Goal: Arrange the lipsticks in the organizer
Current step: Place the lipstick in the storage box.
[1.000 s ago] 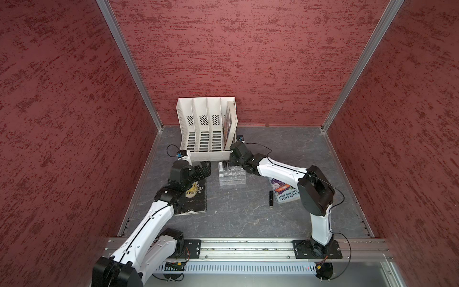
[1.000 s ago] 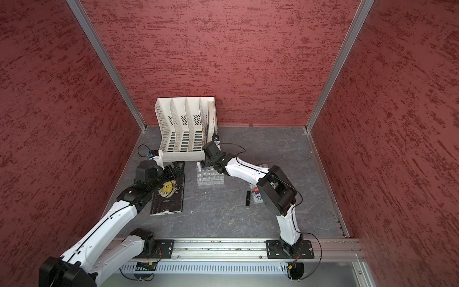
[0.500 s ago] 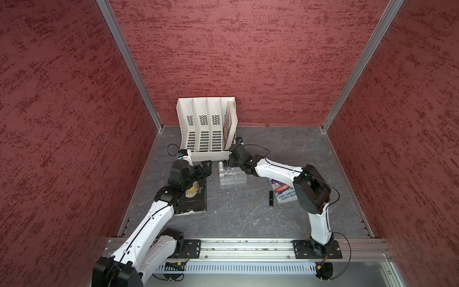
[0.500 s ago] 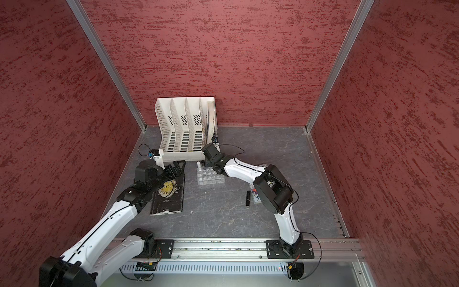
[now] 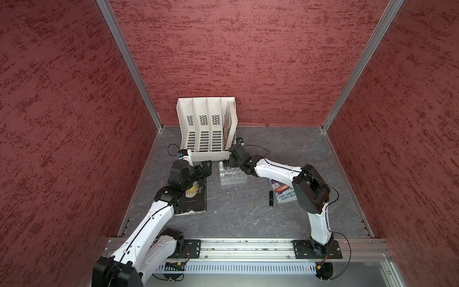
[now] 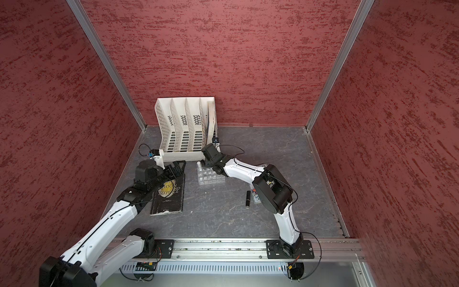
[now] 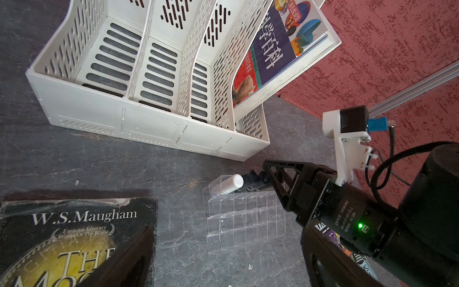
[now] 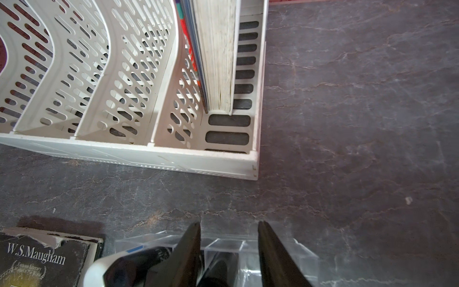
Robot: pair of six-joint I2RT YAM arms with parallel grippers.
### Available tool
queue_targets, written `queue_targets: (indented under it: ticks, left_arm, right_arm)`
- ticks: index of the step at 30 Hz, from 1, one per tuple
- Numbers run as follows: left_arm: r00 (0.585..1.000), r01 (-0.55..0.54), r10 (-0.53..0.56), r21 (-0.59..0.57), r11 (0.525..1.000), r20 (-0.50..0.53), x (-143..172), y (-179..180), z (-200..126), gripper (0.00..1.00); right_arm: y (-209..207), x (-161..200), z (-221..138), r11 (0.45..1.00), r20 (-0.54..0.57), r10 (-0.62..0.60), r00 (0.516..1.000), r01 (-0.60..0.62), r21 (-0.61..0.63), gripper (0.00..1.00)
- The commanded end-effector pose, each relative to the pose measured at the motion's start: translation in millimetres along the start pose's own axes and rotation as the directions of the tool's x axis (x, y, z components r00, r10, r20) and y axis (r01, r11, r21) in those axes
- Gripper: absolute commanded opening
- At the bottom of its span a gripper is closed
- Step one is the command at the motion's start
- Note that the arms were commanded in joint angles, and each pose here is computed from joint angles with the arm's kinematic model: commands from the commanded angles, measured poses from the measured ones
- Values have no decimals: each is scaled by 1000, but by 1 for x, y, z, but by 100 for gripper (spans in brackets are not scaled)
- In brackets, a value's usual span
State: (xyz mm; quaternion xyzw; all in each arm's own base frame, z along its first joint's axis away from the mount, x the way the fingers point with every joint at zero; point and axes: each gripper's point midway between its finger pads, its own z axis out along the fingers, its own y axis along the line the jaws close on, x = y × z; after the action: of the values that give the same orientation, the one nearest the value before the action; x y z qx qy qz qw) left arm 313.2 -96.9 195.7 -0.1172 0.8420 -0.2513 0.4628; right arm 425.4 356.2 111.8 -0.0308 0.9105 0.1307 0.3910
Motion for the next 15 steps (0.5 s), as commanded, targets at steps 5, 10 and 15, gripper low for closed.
queue_targets:
  ticks: [5, 10, 15]
  left_arm:
    - [999, -47, 47, 12, 999, 15, 0, -10, -5, 93]
    - [974, -225, 225, -1, 974, -14, 16, -40, -2, 92]
    - [944, -314, 318, 49, 948, -89, 44, -76, 10, 91]
  right_arm:
    - [-10, -30, -61, 996, 32, 93, 995, -93, 3, 44]
    - [-57, -9, -100, 988, -56, 141, 988, -136, 75, 45]
    - [-108, 61, -143, 977, -259, 160, 952, -116, 177, 44]
